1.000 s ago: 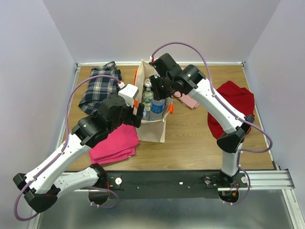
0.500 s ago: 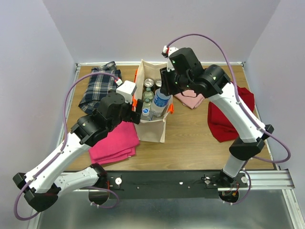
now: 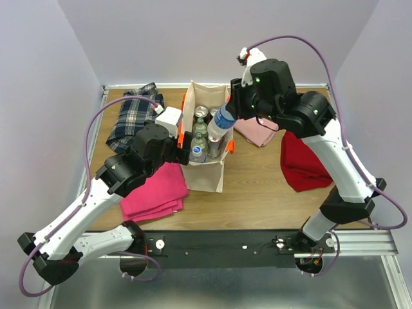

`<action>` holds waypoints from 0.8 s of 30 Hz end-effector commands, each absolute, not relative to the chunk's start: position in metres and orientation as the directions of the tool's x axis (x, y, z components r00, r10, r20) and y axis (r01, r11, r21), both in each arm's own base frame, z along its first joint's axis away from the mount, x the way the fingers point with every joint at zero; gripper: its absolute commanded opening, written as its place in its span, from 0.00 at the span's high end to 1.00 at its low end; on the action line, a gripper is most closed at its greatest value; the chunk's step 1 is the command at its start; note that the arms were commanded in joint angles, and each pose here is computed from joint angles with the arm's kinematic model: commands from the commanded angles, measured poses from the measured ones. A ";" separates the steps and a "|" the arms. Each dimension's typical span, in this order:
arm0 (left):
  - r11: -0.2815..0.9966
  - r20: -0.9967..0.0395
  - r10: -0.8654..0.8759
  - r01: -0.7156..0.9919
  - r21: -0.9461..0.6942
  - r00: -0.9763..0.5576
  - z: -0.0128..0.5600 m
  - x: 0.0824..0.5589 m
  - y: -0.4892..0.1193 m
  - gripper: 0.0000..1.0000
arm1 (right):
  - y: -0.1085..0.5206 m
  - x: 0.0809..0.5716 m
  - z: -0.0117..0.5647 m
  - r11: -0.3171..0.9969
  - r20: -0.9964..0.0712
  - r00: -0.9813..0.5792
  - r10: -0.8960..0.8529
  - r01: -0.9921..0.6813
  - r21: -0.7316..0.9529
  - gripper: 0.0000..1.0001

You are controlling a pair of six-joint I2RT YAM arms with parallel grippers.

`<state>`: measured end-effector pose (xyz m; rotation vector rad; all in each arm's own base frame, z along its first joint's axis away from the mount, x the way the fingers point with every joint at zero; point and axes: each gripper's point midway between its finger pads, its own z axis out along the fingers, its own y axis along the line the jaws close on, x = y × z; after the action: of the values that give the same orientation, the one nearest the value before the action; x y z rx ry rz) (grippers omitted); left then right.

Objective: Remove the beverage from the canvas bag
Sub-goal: Take out the drink from the canvas bag.

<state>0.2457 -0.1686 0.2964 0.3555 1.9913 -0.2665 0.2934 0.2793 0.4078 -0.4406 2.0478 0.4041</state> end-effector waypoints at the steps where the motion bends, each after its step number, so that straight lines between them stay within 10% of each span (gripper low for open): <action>1: 0.943 -0.910 0.114 0.333 -0.028 -0.398 0.306 0.248 -0.164 0.01 | 0.256 0.296 0.505 0.888 -0.971 -0.218 0.096 -0.422 0.182 0.99; 24: 0.945 -0.907 0.139 0.328 0.002 -0.397 0.304 0.249 -0.160 0.01 | 0.159 0.318 0.516 0.993 -0.993 -0.044 0.106 0.065 0.103 0.99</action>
<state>0.2491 -0.1673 0.2992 0.3442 1.9898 -0.2458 0.3188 0.1943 0.4714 -0.1058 1.7769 0.0632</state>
